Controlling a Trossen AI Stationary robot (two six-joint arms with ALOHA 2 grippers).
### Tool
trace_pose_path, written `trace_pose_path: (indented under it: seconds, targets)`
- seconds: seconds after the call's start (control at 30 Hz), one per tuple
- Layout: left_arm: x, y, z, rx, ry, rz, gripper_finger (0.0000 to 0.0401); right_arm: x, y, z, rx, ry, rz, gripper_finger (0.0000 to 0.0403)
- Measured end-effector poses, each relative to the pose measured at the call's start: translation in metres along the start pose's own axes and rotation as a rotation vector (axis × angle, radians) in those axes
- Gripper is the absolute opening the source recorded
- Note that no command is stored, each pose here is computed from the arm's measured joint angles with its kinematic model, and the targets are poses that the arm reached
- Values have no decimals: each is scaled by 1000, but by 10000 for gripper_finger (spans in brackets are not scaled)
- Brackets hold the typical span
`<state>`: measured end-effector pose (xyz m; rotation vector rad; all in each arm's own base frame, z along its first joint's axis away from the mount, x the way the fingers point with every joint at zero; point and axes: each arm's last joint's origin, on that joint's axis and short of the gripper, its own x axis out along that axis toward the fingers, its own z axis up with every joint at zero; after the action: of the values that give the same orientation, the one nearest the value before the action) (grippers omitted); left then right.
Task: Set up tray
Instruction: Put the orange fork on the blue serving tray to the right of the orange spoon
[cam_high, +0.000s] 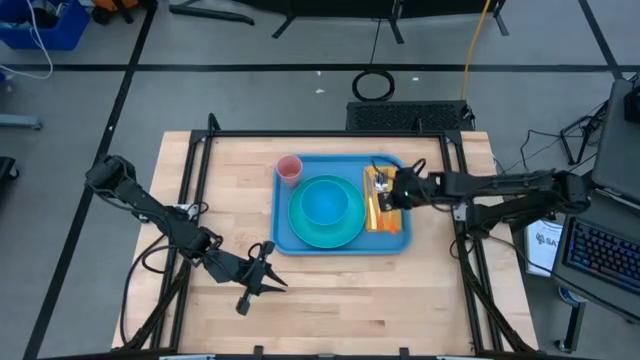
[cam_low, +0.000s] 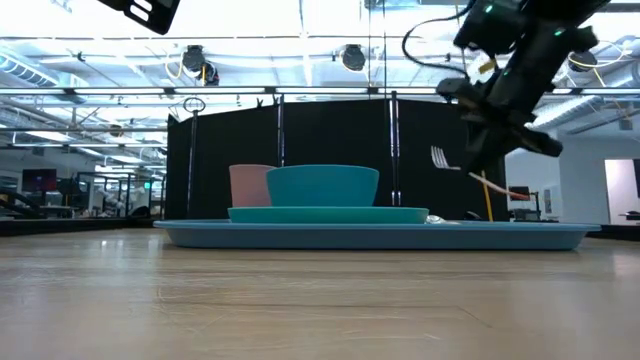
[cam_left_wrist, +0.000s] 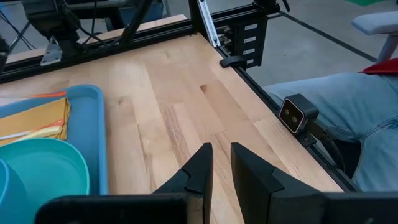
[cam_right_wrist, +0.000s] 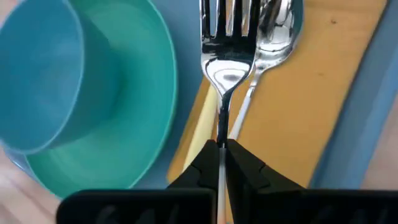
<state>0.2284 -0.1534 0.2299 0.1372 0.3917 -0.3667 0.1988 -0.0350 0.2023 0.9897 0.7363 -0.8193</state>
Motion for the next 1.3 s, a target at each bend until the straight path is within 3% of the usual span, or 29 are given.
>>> trace_pose_path:
  seconds: [0.33, 0.73, 1.3]
  targets:
    - [0, 0, 0, 1, 5, 0, 63, 30, -21, 31, 136, 141, -55, 3]
    - [0, 0, -1, 2, 9, -1, 63, 54, -37, 39, 200, 215, -147, 3]
    - [0, 0, -2, 4, 21, -3, 63, 65, -52, 37, 258, 221, -184, 3]
